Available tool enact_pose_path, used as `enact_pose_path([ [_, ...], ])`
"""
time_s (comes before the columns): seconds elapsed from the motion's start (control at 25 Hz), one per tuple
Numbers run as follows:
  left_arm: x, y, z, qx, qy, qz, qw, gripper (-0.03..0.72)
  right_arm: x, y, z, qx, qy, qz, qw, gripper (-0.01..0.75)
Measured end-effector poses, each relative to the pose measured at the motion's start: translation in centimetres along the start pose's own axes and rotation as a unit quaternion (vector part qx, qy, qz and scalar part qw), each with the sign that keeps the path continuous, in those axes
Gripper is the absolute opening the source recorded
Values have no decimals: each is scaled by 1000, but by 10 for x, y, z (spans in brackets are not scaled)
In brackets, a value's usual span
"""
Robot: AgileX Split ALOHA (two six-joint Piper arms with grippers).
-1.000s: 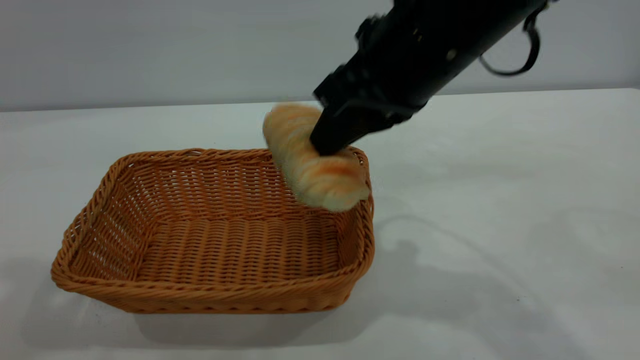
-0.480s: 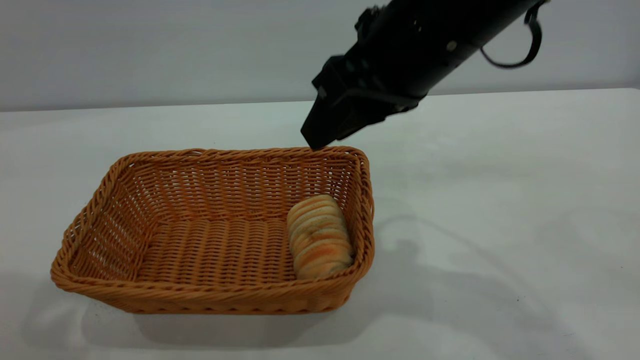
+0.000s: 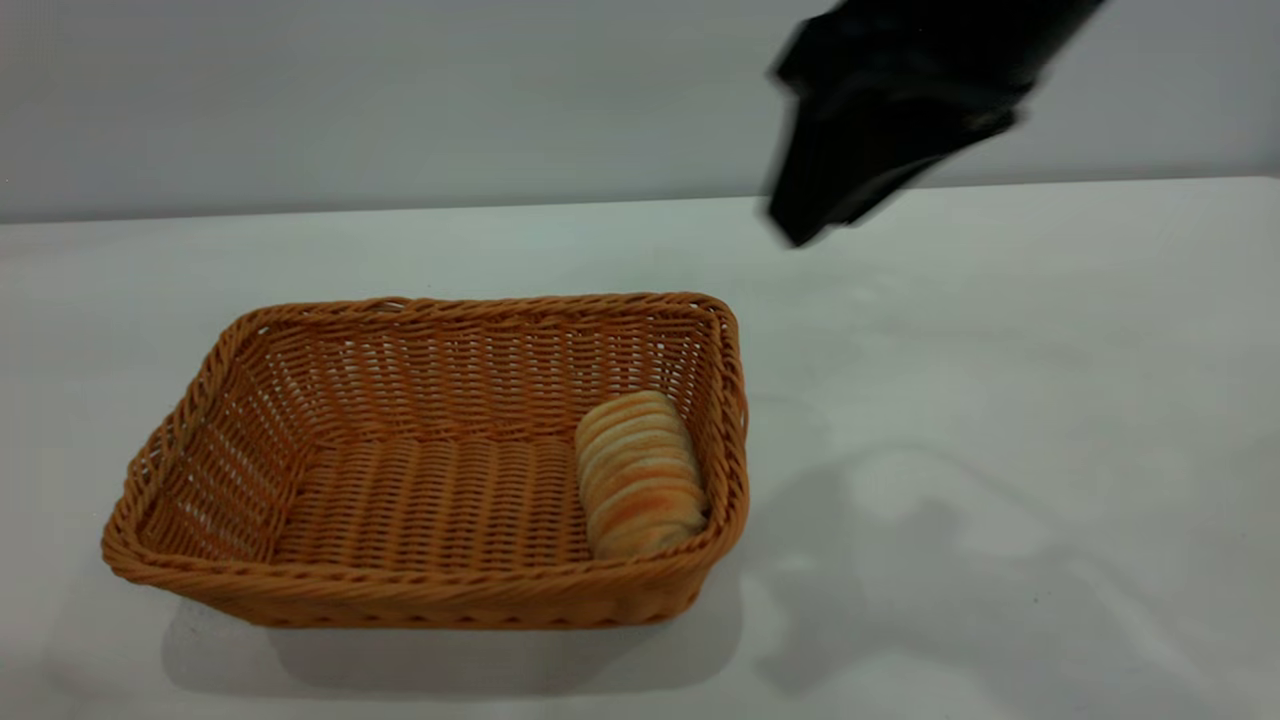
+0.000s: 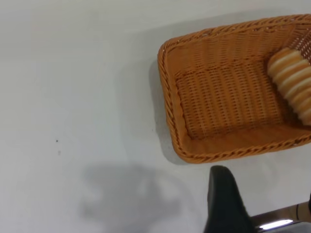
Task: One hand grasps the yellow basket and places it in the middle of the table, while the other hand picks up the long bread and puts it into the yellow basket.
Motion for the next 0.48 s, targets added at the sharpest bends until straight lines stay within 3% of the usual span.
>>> enact_pose_path([
  [0.2,-6,-15,-4,5,4,-15,1000,465,-19,-36,-35,-88,24,45,995,355],
  [0.48,-11,-31,-7,13,8,-38,999,465,-41,-102,-64,-214,8,70,974,355],
])
Point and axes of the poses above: a point on each arm's last joint axis where the gripper is mounted, y pointing out along that axis toward the gripper, z along the wrist's bending axis when the last joint is at zero, x = y × z, the point moved 8 cm from there along y, pointing out along that axis toward the gripper, and after that the axes turned 12 degrees about y, right-handed, at the moved point
